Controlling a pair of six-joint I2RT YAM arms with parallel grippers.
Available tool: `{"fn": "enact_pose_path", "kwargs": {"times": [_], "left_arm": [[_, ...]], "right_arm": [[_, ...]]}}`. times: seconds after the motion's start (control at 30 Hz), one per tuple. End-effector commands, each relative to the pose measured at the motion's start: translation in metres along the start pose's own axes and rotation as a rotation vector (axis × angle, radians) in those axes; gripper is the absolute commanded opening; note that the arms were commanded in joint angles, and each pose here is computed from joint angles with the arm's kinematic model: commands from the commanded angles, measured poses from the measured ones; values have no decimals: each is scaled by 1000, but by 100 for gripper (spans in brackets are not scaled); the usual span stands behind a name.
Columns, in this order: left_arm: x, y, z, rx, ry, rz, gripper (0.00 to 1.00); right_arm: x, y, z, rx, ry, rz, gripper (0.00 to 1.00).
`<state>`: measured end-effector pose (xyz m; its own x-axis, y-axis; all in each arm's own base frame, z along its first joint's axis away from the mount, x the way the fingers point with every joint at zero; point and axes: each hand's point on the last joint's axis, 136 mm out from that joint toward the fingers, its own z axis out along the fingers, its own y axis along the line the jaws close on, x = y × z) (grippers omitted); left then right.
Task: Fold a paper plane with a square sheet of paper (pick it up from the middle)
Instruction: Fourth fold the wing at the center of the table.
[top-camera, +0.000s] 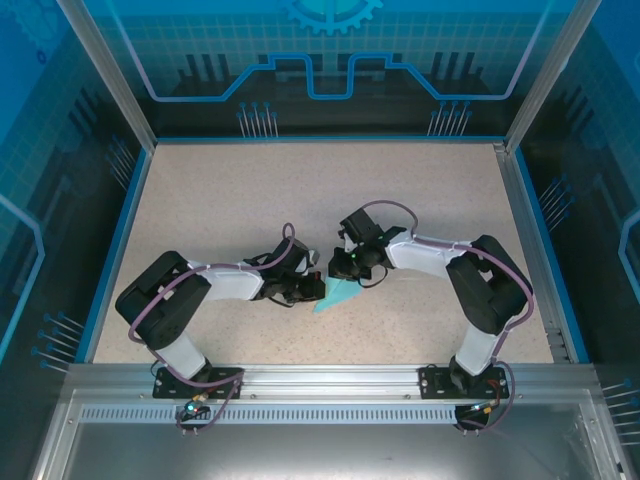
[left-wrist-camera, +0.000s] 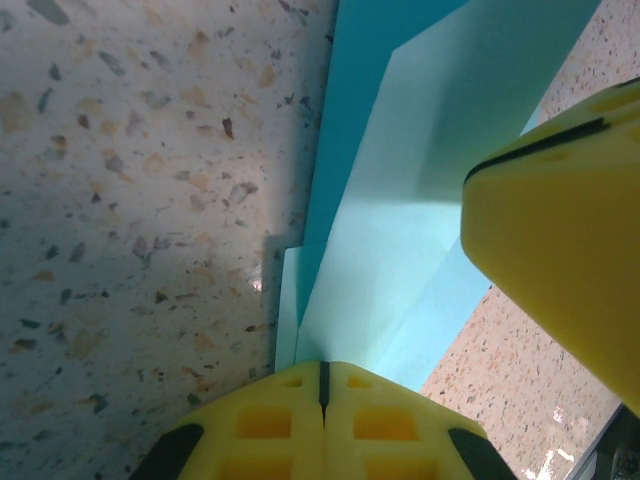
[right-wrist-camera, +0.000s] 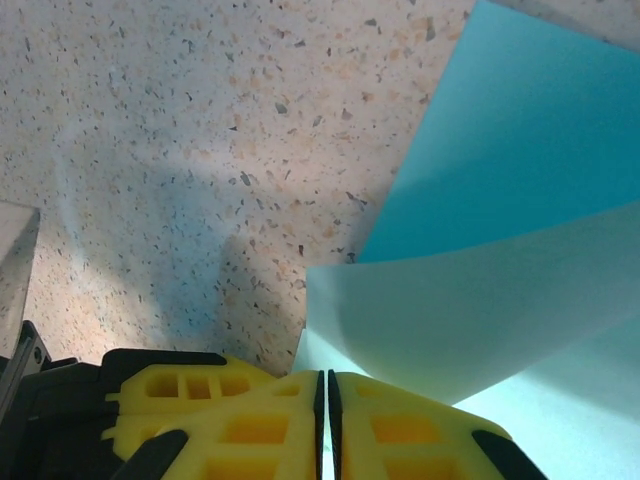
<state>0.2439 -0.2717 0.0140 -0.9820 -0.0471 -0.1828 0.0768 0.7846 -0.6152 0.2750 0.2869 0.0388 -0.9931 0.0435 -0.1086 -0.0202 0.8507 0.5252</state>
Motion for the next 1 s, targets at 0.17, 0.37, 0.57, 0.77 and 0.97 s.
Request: {"fn": "enact_pose_path", "kwargs": {"times": [0.17,0.37,0.57,0.77,0.97], "left_arm": [[15,20,4,-77,59,-25,1],[15,19,4,-73,63,-27,1],[15,17,4,-65,67,-27,1],[16,17,4,-62,71,-25,1],[16,17,4,-61,73,-26,1]], "right_arm": [[-2,-20,6,32,4,52,13],[-3,-28,9,48,8,72,12],[-3,-36,10,62,9,89,12],[-2,-40,11,74,12,98,11],[-1,-43,11,81,15,105,11]]}}
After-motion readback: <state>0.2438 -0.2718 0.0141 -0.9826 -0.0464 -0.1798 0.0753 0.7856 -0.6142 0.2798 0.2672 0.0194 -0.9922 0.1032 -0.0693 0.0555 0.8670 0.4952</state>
